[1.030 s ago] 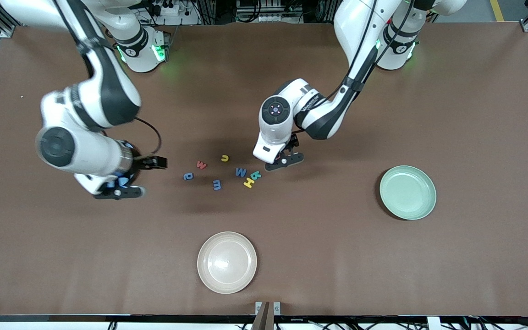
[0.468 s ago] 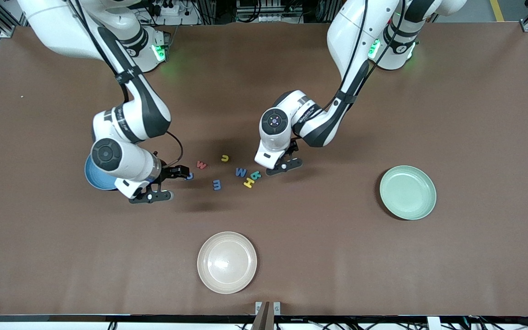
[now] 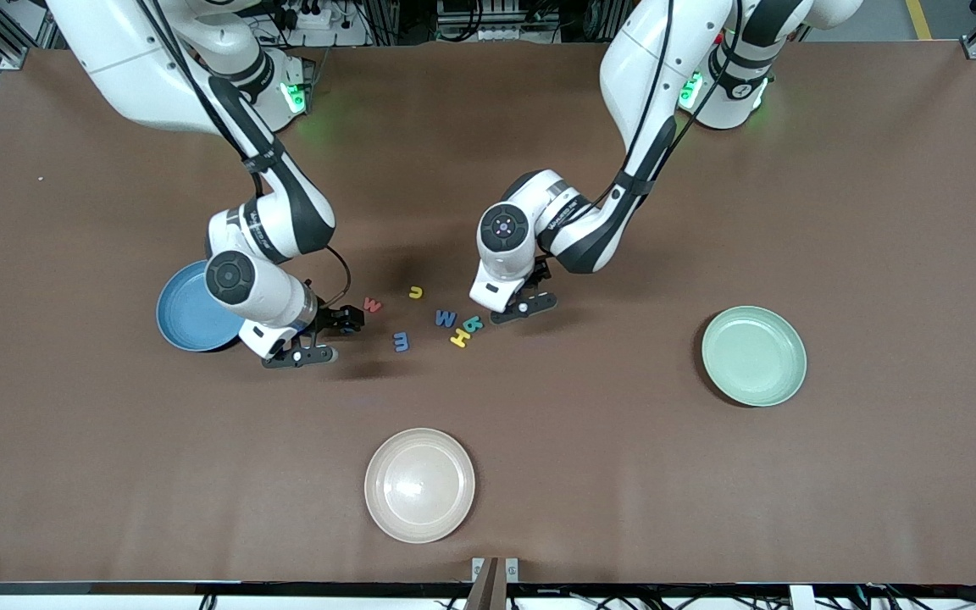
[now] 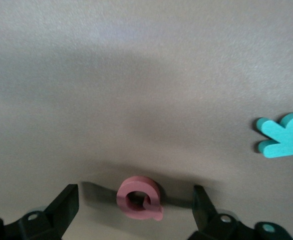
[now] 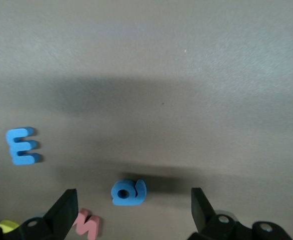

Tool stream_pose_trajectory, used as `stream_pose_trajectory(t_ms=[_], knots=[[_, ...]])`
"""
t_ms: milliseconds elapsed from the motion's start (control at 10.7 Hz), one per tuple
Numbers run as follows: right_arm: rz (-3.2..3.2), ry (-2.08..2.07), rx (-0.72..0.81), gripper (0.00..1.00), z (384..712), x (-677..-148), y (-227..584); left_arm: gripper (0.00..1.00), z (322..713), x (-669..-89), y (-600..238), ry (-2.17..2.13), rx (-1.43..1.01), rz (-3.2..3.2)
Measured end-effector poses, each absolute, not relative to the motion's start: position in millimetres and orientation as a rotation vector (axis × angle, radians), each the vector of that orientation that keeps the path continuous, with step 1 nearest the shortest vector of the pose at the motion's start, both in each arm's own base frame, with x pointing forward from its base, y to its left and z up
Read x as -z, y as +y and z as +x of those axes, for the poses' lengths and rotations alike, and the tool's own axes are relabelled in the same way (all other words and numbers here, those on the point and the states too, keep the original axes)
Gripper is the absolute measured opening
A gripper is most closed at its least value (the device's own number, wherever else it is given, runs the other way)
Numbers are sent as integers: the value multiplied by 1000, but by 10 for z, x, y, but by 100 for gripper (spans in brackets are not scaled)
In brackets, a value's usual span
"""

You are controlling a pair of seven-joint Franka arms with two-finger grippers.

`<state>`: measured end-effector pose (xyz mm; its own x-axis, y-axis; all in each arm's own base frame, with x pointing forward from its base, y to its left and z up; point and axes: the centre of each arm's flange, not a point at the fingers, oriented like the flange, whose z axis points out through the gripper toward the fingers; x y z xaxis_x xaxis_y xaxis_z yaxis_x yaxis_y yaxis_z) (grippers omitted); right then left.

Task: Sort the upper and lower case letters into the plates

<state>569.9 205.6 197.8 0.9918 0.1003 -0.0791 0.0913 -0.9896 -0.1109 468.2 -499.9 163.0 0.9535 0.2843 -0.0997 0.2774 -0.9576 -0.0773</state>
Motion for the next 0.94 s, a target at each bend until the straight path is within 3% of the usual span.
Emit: stream_pose_trajectory(t_ms=[187,281,374,468,655,749,842,936], knots=[[-3026,-157,-138,99,5673,-1854,2091,98,4706,-1667,-5023,-439,-161,-3051],[-3025,-164,-144,98,5655,-1819,2120,90,4713,-1675,-5029,-440,-159,-3053],[-3026,-170,-154,98,5637,-1779,2142,89,4714,-1669,-5030,-440,-159,-3053],[-3026,-174,-164,98,5622,-1738,2157,76,4724,-1690,-5048,-440,-155,-3059],[-3026,-177,-175,96,5611,-1684,2174,72,4724,-1686,-5059,-445,-154,-3059],[-3027,-176,-172,91,5623,-1688,2161,69,4722,-1670,-5071,-459,-155,-3057],[-3030,-170,-172,73,5643,-1696,2136,68,4725,-1651,-5075,-470,-157,-3053],[-3031,-168,-171,63,5648,-1698,2129,67,4727,-1651,-5073,-478,-157,-3051]])
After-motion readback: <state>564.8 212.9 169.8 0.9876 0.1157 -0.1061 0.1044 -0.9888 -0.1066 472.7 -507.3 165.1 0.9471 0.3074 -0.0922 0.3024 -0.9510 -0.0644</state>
